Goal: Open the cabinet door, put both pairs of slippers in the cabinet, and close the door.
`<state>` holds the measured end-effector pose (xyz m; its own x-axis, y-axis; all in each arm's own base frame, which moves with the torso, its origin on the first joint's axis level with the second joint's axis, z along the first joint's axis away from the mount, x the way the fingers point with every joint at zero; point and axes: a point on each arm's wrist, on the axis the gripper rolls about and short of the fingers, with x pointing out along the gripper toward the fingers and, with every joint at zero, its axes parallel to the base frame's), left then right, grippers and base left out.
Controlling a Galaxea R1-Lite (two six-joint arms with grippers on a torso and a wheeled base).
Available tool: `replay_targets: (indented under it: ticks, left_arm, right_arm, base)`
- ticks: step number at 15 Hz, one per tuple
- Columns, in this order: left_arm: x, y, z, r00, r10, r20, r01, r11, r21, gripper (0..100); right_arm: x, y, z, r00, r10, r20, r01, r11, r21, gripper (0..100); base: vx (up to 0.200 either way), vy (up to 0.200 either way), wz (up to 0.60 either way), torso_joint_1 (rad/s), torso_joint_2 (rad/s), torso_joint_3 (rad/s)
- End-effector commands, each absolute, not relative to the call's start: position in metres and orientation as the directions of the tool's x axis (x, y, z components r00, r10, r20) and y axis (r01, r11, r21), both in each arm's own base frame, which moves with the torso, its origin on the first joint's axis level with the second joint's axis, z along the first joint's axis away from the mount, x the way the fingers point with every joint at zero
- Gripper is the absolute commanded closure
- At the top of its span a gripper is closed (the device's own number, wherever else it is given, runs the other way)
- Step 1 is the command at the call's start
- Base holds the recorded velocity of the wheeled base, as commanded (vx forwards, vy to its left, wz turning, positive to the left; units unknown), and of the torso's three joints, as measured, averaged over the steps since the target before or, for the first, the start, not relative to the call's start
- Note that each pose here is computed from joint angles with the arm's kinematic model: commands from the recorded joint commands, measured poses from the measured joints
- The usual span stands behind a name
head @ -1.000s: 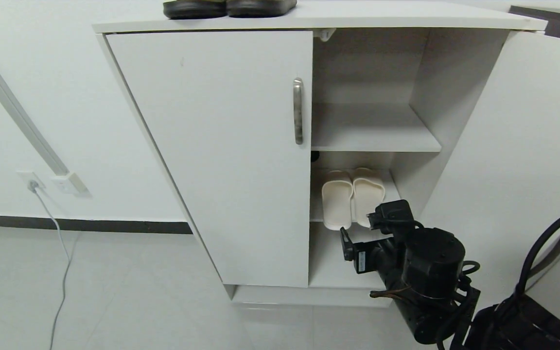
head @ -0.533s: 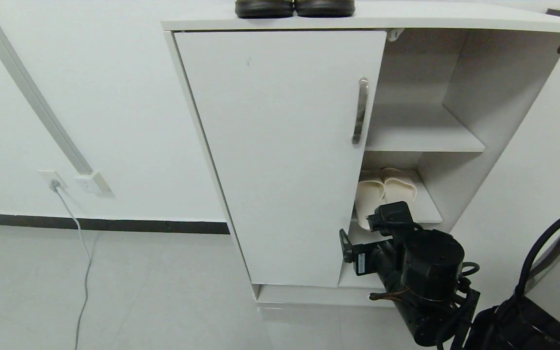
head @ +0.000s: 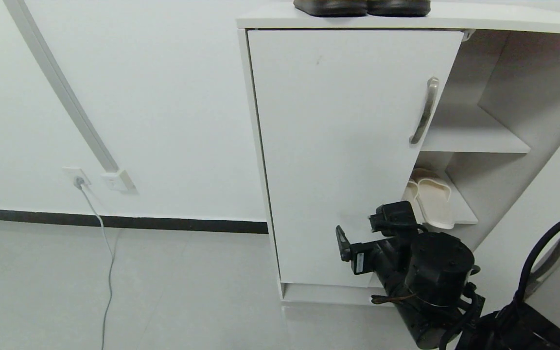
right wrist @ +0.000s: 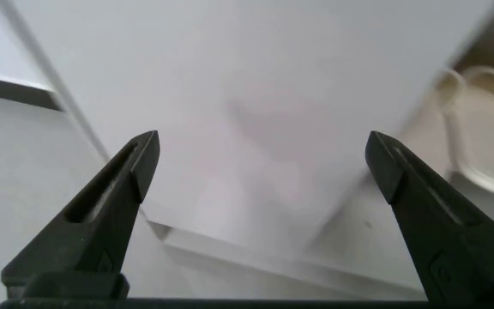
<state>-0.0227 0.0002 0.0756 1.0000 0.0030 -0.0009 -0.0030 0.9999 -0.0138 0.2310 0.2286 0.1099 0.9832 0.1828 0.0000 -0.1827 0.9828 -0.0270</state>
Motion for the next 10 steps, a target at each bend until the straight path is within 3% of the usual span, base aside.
replay_targets:
  ticks: [1, 10]
  left_arm:
    - [-0.0226, 0.0002, 0.0757, 1.0, 0.003, -0.002, -0.003, 1.0, -0.015, 100]
    - [-0.0226, 0.0002, 0.0757, 1.0, 0.003, -0.002, -0.003, 1.0, -0.015, 100]
  right_arm:
    - [0.2286, 0.228, 0.1064, 0.982, 0.191, -0.012, -0.191, 0.981, -0.043, 0]
    - [0.2276, 0.2292, 0.1033, 0.98, 0.199, -0.02, -0.2, 0.978, -0.051, 0]
  base:
    - [0.0, 0.0, 0.0, 0.0, 0.0, 0.0]
    - [0.0, 0.0, 0.0, 0.0, 0.0, 0.0]
